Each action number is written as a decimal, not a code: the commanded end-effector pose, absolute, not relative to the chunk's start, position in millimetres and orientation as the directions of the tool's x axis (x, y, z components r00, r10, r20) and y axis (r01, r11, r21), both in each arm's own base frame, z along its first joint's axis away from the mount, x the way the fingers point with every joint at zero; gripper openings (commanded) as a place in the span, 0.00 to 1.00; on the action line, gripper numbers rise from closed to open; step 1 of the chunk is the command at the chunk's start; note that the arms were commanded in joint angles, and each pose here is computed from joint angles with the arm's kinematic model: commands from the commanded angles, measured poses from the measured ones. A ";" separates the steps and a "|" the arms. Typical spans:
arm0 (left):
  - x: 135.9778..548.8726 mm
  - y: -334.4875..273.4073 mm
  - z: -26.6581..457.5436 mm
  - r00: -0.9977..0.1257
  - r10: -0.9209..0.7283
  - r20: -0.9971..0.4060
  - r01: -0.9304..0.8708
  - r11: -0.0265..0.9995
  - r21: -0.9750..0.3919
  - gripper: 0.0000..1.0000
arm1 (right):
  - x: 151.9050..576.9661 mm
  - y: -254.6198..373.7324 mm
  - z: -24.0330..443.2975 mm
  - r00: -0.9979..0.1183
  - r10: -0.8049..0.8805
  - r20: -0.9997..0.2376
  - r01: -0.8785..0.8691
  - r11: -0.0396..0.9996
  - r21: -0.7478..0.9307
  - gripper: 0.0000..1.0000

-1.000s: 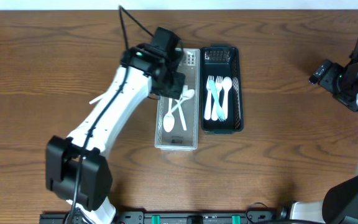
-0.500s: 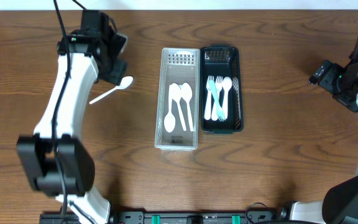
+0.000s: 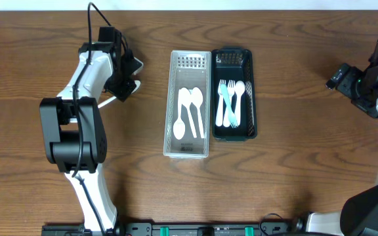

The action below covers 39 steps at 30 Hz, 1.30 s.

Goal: Pack container
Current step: 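Grasp the last white spoon with the left gripper, then place the last white spoon into the clear tray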

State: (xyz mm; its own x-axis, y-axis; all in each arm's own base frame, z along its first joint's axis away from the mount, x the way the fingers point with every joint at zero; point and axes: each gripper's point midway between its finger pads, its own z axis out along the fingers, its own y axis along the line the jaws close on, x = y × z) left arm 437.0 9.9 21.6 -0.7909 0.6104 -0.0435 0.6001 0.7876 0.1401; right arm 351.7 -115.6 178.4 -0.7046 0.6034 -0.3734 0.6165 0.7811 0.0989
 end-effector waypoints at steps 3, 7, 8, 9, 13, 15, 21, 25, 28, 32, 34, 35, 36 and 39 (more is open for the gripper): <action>436.8 17.7 -0.1 -0.750 0.661 -0.003 0.655 0.745 0.127 0.59 | 350.2 -117.6 175.8 -0.696 0.618 -0.366 0.631 0.769 0.101 0.99; 434.0 17.9 -9.5 -0.751 0.660 0.014 0.657 0.746 0.112 0.49 | 350.2 -117.6 175.8 -0.696 0.618 -0.366 0.631 0.769 0.101 0.99; 433.0 17.8 -10.3 -0.751 0.660 0.018 0.657 0.746 0.108 0.44 | 350.2 -117.6 175.8 -0.696 0.618 -0.366 0.631 0.769 0.101 0.99; 432.1 16.8 -10.4 -0.754 0.657 0.018 0.655 0.749 0.103 0.36 | 350.3 -117.7 175.8 -0.696 0.618 -0.366 0.631 0.769 0.101 0.99; 427.4 16.8 -10.5 -0.789 0.614 0.027 0.614 0.784 0.092 0.08 | 350.3 -117.7 175.8 -0.696 0.618 -0.366 0.631 0.769 0.101 0.99; 421.6 16.7 -10.5 -0.810 0.585 0.042 0.587 0.806 0.080 0.06 | 350.2 -117.6 175.8 -0.696 0.618 -0.365 0.631 0.769 0.101 0.99; 411.9 4.8 30.9 -0.893 0.449 0.035 0.451 0.889 0.083 0.06 | 350.1 -117.5 175.7 -0.696 0.618 -0.365 0.631 0.769 0.101 0.99; 415.8 -18.2 103.6 -0.922 0.379 -0.076 0.370 0.922 0.118 0.06 | 350.3 -117.6 175.8 -0.696 0.618 -0.366 0.631 0.769 0.101 0.99; 417.0 -49.0 164.9 -0.915 0.327 -0.235 0.308 0.945 0.112 0.06 | 350.3 -117.6 175.8 -0.695 0.619 -0.366 0.631 0.769 0.101 0.99; 400.0 -108.0 217.9 -0.883 0.258 -0.393 0.299 0.953 -0.045 0.06 | 350.2 -117.6 175.8 -0.696 0.618 -0.365 0.631 0.769 0.101 0.99; 388.8 -134.6 228.4 -0.890 0.205 -0.407 0.277 0.952 -0.126 0.06 | 350.2 -117.6 175.8 -0.696 0.618 -0.365 0.631 0.769 0.101 0.99; 385.6 -143.0 228.7 -0.895 0.193 -0.402 0.272 0.951 -0.147 0.06 | 350.2 -117.6 175.8 -0.696 0.618 -0.365 0.631 0.769 0.101 0.99; 380.3 -154.2 227.4 -0.902 0.186 -0.391 0.268 0.949 -0.167 0.06 | 350.2 -117.6 175.8 -0.696 0.618 -0.365 0.631 0.769 0.101 0.99; 366.7 -181.0 207.0 -0.908 0.244 -0.341 0.315 0.934 -0.170 0.06 | 350.2 -117.6 175.8 -0.696 0.618 -0.365 0.631 0.769 0.101 0.99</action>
State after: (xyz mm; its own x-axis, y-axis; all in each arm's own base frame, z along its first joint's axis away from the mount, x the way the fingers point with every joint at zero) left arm 377.9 -157.3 250.3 -0.8352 0.2857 -0.4699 0.3671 0.9258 -0.0896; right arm 351.2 -115.5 178.0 -0.7054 0.6037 -0.3715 0.6168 0.7810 0.0980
